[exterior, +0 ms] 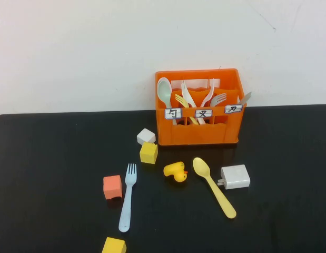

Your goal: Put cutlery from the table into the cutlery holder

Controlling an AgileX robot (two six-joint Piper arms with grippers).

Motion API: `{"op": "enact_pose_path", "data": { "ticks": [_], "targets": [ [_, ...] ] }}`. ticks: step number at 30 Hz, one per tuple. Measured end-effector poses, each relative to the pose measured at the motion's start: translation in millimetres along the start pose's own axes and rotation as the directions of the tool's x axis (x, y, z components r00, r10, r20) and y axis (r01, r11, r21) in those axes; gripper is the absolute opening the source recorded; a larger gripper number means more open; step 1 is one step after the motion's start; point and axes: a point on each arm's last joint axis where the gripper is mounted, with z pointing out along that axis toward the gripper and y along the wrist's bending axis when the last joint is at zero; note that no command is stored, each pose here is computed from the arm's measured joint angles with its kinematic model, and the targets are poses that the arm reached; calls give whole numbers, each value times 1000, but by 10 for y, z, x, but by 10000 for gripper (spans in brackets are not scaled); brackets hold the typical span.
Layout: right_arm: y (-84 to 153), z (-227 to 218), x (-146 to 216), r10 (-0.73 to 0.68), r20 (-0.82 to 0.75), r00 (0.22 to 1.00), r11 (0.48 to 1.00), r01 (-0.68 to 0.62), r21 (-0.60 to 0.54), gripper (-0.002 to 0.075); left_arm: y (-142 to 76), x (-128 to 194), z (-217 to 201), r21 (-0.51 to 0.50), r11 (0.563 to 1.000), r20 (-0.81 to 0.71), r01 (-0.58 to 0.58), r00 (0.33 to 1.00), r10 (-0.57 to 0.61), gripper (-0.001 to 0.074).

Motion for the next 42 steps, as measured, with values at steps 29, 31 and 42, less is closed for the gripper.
{"op": "enact_pose_path", "data": {
  "ticks": [29,31,42],
  "targets": [
    [0,0,0,0,0,1000,1000,0,0,-2,0,0,0,0,998,0,68,998,-68,-1],
    [0,0,0,0,0,1000,1000,0,0,-2,0,0,0,0,997,0,77,997,-77,-1],
    [0,0,0,0,0,1000,1000,0,0,-2,0,0,0,0,997,0,79,997,-79,-1]
  ]
}}
